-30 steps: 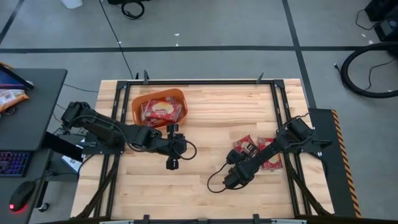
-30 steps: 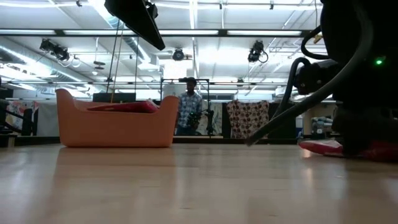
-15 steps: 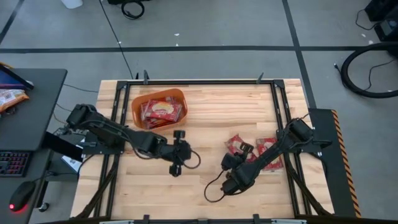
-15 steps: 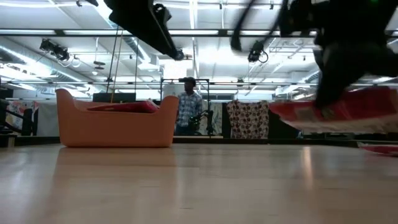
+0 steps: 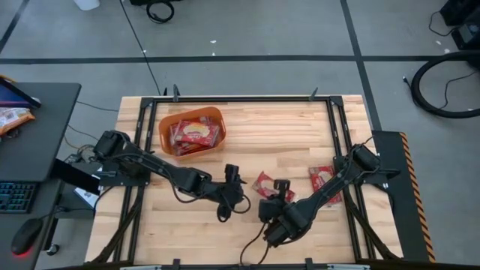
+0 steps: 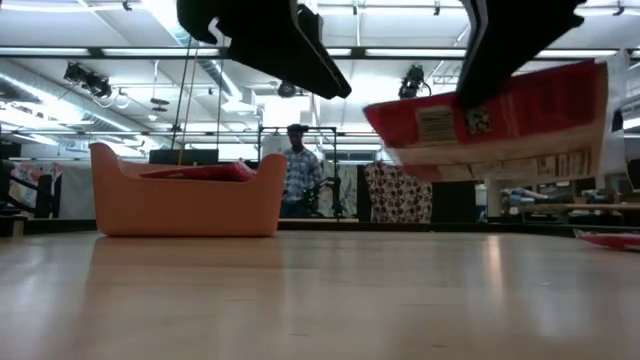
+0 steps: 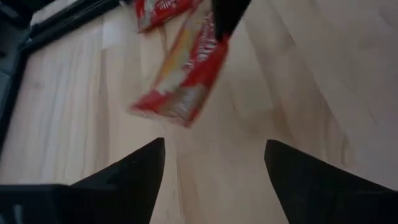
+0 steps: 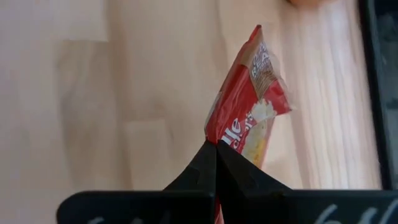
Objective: Sort popcorn bags into baskets
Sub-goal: Put the popcorn bag into the orange bin
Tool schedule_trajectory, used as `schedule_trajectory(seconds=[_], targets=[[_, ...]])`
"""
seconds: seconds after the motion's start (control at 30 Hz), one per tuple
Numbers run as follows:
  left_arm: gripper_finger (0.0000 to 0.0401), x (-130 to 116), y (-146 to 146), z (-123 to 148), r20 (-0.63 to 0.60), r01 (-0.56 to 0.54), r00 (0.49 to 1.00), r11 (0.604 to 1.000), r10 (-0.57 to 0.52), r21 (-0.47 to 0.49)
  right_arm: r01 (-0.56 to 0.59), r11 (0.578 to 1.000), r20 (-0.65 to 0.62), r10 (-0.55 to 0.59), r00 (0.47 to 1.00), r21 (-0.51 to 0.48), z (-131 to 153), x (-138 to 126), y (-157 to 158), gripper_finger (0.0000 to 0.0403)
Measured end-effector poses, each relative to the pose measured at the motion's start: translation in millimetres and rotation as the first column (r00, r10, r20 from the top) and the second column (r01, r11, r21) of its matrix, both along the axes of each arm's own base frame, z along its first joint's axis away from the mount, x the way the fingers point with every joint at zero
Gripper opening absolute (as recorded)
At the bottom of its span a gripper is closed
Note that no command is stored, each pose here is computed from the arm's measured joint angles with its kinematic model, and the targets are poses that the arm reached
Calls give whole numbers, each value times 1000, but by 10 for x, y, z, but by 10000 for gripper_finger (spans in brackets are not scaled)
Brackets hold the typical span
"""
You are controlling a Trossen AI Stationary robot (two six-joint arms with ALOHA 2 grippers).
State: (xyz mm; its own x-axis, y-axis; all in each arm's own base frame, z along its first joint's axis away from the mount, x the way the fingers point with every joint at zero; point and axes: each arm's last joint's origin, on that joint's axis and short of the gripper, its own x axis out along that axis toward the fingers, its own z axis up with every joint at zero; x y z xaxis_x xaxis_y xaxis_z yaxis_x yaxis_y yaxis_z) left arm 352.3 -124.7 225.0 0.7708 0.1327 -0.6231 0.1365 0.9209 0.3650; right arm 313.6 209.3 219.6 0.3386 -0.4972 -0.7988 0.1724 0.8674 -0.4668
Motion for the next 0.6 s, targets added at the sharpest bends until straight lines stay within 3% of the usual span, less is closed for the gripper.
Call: schedule_trajectory(seconds=[0.3, 0.6], targets=[[286, 9, -17, 18, 4, 72, 997, 994, -73, 80, -129, 991, 61, 126, 990, 37, 57, 121, 86, 4], [285, -1, -28, 4, -18, 113, 994, 992, -112, 61, -174, 985, 144, 171, 975, 4, 190, 153, 85, 5]])
